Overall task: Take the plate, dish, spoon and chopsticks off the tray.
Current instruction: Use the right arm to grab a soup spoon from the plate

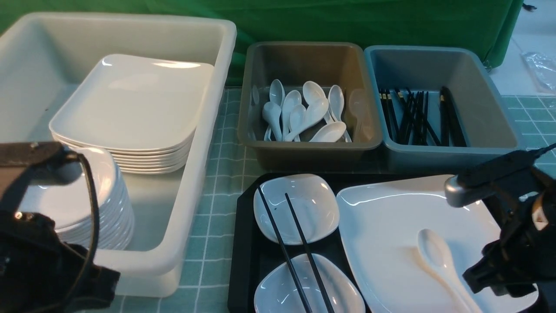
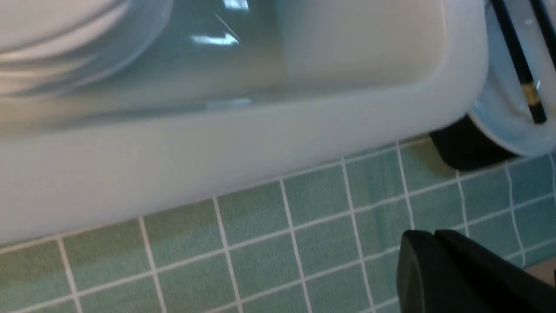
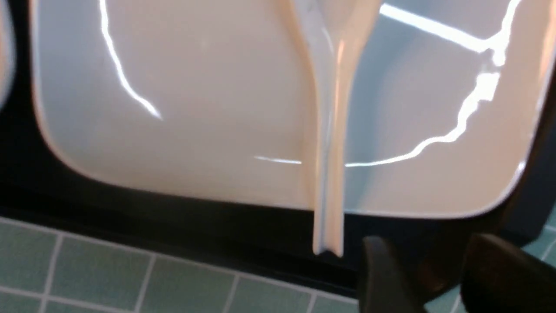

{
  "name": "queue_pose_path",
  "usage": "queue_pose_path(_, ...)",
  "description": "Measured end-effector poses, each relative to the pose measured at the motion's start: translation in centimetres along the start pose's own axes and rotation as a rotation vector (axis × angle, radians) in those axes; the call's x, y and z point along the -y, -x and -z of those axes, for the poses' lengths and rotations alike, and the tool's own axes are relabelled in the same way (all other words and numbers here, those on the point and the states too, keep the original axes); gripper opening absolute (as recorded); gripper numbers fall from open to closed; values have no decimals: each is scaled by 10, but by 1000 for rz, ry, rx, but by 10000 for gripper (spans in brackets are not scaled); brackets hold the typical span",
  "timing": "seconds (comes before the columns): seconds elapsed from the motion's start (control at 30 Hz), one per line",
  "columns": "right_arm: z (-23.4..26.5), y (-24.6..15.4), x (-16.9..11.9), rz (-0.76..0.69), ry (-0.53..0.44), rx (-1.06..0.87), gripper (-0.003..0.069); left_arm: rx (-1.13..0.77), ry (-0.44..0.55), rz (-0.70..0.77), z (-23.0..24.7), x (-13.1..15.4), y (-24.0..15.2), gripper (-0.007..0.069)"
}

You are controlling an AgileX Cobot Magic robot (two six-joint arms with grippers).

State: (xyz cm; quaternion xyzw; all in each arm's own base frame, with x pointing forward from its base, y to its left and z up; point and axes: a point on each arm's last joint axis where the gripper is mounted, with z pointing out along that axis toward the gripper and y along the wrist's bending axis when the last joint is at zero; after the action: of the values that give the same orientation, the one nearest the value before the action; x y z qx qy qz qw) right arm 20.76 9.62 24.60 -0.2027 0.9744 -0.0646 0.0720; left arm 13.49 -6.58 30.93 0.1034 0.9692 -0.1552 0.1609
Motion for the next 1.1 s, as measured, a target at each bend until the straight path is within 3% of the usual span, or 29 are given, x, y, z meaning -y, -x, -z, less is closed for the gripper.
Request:
queue_pose_path(0.17, -31, 15, -4, -2, 9, -72, 337, -43, -38, -39, -3, 19, -7, 0)
queue_pose_path(0.4, -65, 27, -11, 8, 15, -131, 479, -195, -44, -109, -26, 40, -9, 0)
queue_pose_path(0.53, -75, 32, -14, 1, 20, -129, 482, -216, -36, -108, -35, 43, -6, 0)
queue_pose_path(0.57, -78, 32, -14, 0, 20, -131, 475, -214, -35, -106, -37, 43, -5, 0)
queue_pose_path(0.63, -84, 34, -16, -9, 26, -138, 376, -193, -35, -102, -39, 43, -2, 0)
queue_pose_path(0.67, -85, 34, -16, -8, 26, -140, 365, -191, -35, -102, -39, 43, -2, 0)
queue_pose_path(0.7, -85, 34, -16, -9, 27, -142, 313, -190, -35, -102, -38, 43, -1, 0)
queue_pose_path(0.73, -86, 35, -17, -10, 29, -138, 172, -182, -31, -105, -38, 43, 0, 0)
queue_pose_path(0.97, -64, 44, -19, -18, 99, -81, 157, -170, -20, -112, -37, 43, 1, 0)
queue_pose_path(1.1, -4, 74, -23, -27, 240, 154, 157, -153, -9, -120, -37, 42, 3, 0)
